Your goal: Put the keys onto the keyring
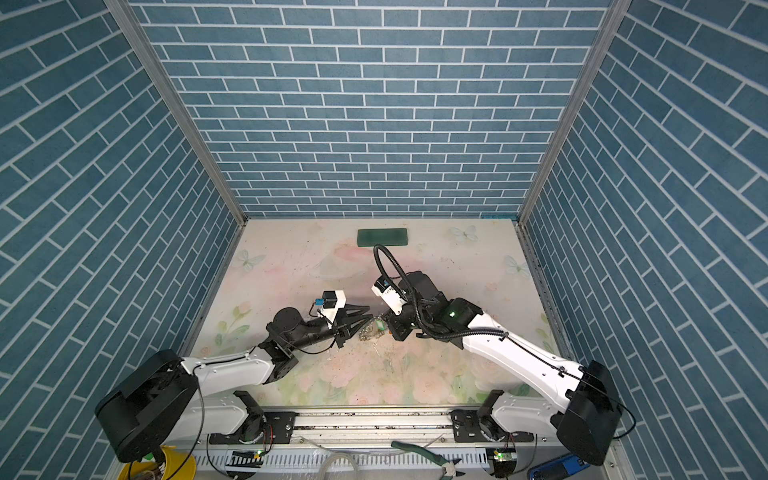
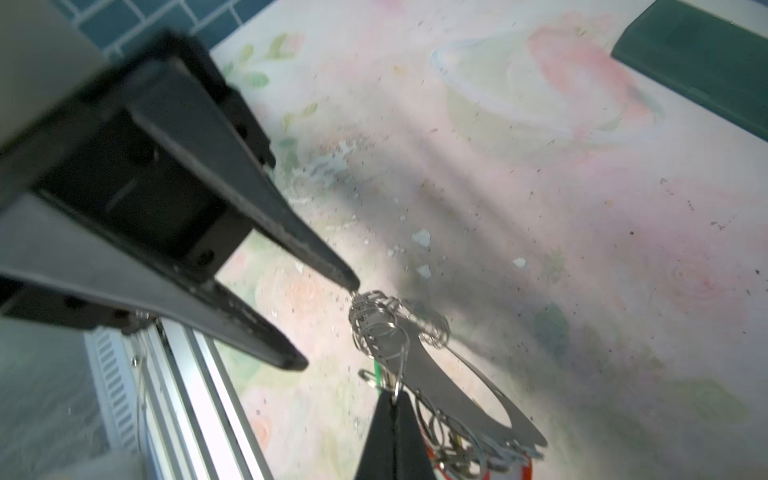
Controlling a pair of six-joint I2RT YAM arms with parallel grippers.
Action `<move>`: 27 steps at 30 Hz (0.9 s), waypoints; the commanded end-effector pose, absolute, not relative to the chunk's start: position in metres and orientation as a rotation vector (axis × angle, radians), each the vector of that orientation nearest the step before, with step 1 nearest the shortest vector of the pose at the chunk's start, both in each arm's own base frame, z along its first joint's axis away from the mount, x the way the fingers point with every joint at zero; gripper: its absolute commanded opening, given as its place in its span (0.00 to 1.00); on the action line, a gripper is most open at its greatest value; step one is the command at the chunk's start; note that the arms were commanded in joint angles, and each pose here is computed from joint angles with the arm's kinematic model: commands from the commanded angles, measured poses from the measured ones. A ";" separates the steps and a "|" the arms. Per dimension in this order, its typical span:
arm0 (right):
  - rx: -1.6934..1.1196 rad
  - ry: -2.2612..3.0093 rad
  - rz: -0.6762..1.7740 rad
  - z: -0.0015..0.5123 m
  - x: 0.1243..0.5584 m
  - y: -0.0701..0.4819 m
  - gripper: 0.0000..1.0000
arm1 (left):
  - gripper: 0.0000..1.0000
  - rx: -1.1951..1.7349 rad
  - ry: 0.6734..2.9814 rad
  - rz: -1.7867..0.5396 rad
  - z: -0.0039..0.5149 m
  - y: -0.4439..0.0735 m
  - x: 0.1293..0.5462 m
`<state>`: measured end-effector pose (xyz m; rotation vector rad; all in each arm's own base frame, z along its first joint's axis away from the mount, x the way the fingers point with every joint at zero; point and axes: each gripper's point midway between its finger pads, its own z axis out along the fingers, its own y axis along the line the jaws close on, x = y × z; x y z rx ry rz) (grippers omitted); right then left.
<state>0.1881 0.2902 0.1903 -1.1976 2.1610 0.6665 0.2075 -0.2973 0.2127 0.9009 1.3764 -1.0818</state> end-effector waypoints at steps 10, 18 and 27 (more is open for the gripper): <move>-1.638 1.976 0.687 0.215 0.183 0.276 0.00 | 0.52 1.069 1.382 -0.929 0.208 -0.289 0.198; -1.841 1.767 0.702 0.216 0.175 0.280 0.00 | 0.53 1.127 1.392 -0.912 0.200 -0.298 0.204; -1.962 1.589 0.647 0.208 0.176 0.283 0.00 | 0.48 1.231 1.312 -1.028 0.203 -0.309 0.188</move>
